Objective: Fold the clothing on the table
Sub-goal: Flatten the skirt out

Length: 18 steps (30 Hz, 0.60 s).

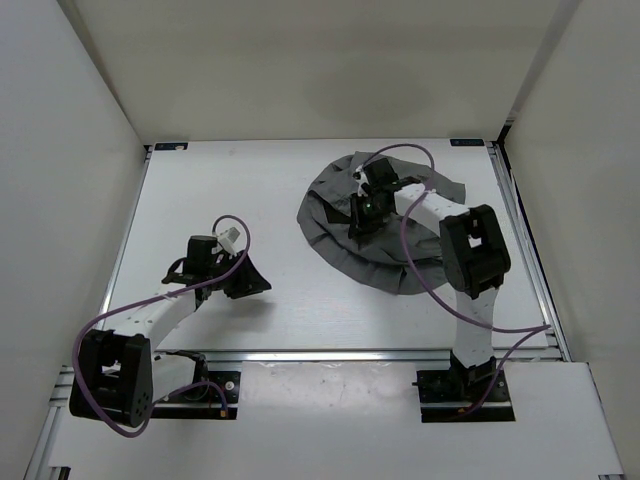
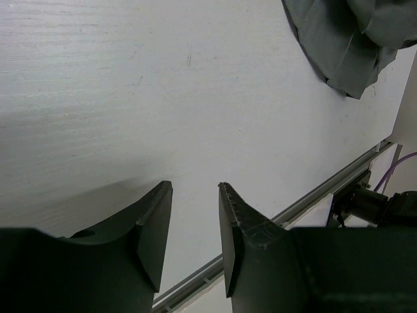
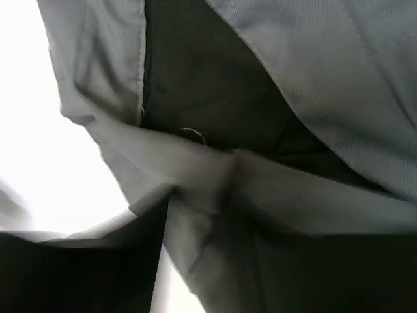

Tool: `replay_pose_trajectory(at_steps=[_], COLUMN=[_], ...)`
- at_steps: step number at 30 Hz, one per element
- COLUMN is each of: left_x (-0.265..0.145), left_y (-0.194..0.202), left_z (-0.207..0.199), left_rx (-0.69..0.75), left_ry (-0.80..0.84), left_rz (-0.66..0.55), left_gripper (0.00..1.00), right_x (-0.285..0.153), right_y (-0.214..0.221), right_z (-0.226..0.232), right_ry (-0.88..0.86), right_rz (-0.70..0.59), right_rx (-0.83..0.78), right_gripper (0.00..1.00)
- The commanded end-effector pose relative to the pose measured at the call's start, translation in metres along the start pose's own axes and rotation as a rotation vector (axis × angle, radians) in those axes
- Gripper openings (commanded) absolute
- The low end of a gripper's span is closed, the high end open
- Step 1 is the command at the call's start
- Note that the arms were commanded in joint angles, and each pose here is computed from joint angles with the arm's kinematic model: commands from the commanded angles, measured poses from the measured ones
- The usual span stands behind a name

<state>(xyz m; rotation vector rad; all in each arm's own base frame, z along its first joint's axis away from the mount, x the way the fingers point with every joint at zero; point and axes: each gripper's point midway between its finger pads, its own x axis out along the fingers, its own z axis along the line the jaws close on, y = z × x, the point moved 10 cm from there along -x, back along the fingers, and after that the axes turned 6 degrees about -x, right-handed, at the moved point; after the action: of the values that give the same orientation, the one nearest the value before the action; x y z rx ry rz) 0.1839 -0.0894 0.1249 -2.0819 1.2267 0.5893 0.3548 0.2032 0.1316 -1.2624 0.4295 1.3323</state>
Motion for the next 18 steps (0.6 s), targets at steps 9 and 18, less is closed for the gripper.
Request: replay_pose_trajectory(at_steps=[9,18], left_x=[-0.004,-0.003], left_y=[-0.004,-0.004], left_z=[0.003,0.006], left_rx=[-0.008,-0.022], left_ry=[0.003,0.013], left_rz=[-0.033,-0.034], left_gripper=[0.46,0.46], right_x=[-0.115,-0.322], right_y=[-0.069,-0.054], right_z=[0.104,0.192], right_ry=[-0.035,-0.294], right_rz=[-0.325,-0.866], right_rx=[-0.304,-0.663], right_gripper=[0.0,0.01])
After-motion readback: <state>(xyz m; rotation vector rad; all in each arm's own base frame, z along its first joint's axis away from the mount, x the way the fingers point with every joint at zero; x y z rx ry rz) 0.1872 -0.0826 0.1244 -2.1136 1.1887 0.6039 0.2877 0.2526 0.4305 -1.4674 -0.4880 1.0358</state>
